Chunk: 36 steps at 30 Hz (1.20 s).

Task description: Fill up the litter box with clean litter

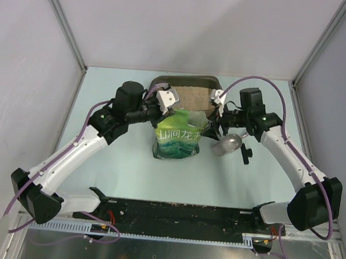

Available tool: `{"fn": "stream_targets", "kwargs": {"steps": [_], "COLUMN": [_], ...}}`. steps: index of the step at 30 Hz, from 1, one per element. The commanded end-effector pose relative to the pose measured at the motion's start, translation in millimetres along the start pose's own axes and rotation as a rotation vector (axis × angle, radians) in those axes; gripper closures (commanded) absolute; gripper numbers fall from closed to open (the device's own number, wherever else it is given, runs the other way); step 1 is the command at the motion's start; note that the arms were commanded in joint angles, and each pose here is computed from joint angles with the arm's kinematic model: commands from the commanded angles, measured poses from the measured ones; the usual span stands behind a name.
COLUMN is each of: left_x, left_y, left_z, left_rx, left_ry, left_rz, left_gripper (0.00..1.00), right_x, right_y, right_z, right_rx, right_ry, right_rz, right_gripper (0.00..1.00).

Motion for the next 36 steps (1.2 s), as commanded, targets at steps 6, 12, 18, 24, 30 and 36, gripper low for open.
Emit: {"fn": "stream_targets", "kwargs": {"steps": [6, 12, 18, 24, 30, 36], "left_x": [-14.0, -13.7, -12.8, -13.2, -22.8, -37.3], "left_y": [-0.8, -0.8, -0.6, 0.1, -2.0, 15.2], "left_z": [38.4, 37.8, 37.9, 39.8, 67.5, 118.8], "left_rx": [0.063, 0.061, 0.059, 0.055, 0.061, 0.107], "left_ry": [-0.138, -0.136, -0.136, -0.139, -0.205, -0.306], "left_rz": [0.017, 0.016, 0.013, 0.018, 0.004, 0.082], "left_gripper": [1.0, 1.0, 1.0, 1.0, 0.66, 0.52], "right_x": [12.8, 17.7, 23.6, 27.4, 30.2, 32.1], "right_y": [-5.4, -6.3, -8.1, -7.3, -7.7, -10.6], "right_z": [18.4, 17.8, 14.2, 14.4, 13.6, 14.2], "right_rx": [-0.057, -0.018, -0.008, -0.007, 0.0, -0.004], "right_ry": [-0.071, -0.077, -0.073, -0.077, -0.075, -0.079], "right_rz": [-0.021, -0.018, -0.016, -0.005, -0.005, -0.015], "right_gripper": [0.41, 0.47, 0.51, 0.62, 0.67, 0.73]}}
Point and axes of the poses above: each gripper's point midway between its finger pads, its own x axis out along the fingers, its own y axis along the line the jaws close on, z = x × y, the point moved 5 cm from there along -x, back along the fingers, and after that the axes turned 11 degrees about -x, right-handed, at the moved point
